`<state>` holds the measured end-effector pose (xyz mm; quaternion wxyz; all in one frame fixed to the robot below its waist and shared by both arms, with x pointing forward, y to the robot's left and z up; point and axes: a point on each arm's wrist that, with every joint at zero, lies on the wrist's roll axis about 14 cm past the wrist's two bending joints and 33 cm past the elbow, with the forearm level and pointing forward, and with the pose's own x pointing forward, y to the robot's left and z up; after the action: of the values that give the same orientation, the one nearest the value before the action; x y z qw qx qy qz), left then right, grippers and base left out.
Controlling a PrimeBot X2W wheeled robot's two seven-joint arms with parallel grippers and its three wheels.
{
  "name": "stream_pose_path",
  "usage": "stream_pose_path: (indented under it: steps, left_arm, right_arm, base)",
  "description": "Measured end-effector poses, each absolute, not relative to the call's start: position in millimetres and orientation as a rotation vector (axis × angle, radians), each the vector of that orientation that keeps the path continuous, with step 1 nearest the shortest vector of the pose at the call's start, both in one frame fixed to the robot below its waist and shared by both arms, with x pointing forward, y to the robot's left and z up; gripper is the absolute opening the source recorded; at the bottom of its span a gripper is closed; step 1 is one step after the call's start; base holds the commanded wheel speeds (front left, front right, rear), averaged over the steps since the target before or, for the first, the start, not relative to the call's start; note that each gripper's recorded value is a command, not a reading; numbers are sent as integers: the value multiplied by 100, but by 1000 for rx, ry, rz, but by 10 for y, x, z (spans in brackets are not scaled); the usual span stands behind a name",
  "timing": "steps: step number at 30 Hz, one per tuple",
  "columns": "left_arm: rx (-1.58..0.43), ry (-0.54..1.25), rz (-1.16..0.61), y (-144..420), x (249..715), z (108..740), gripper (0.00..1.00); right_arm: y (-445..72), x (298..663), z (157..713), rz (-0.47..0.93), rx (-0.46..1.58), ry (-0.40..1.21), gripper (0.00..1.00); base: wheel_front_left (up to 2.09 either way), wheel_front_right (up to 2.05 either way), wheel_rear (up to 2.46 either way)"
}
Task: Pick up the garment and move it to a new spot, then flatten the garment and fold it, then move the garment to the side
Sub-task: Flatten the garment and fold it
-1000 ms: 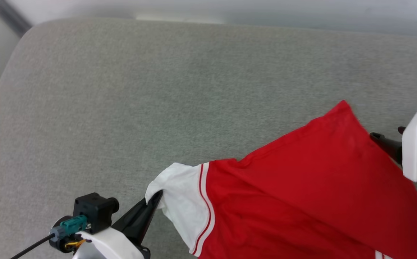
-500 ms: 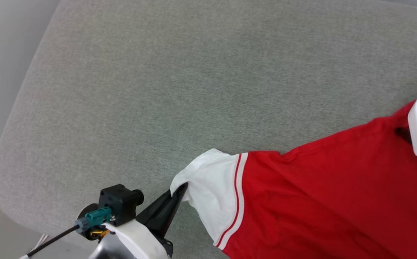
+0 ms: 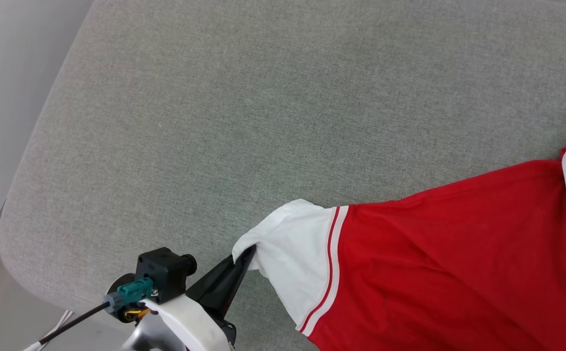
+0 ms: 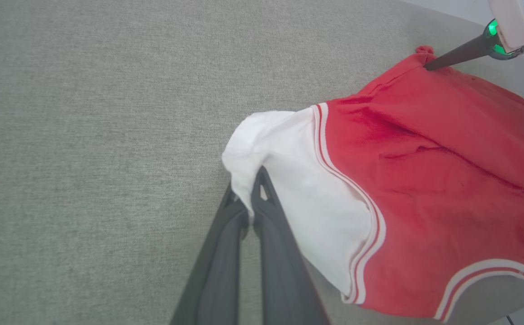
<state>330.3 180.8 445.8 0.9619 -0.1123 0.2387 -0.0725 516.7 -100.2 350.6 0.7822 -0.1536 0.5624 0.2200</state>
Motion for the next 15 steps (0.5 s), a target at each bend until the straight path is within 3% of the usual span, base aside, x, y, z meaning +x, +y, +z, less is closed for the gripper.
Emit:
stream_pose_path:
  steps: [8,15]
  left_arm:
    - [-206,432,-162,1831,3355,4597,0]
    - [-156,311,-177,1920,3420,4973,0]
  right_arm:
    - [-975,5187,3708,479,-280,1116,0]
    - [-925,5371,4436,482,-198,856,0]
  base:
    - [0,0,0]
    - [0,0,0]
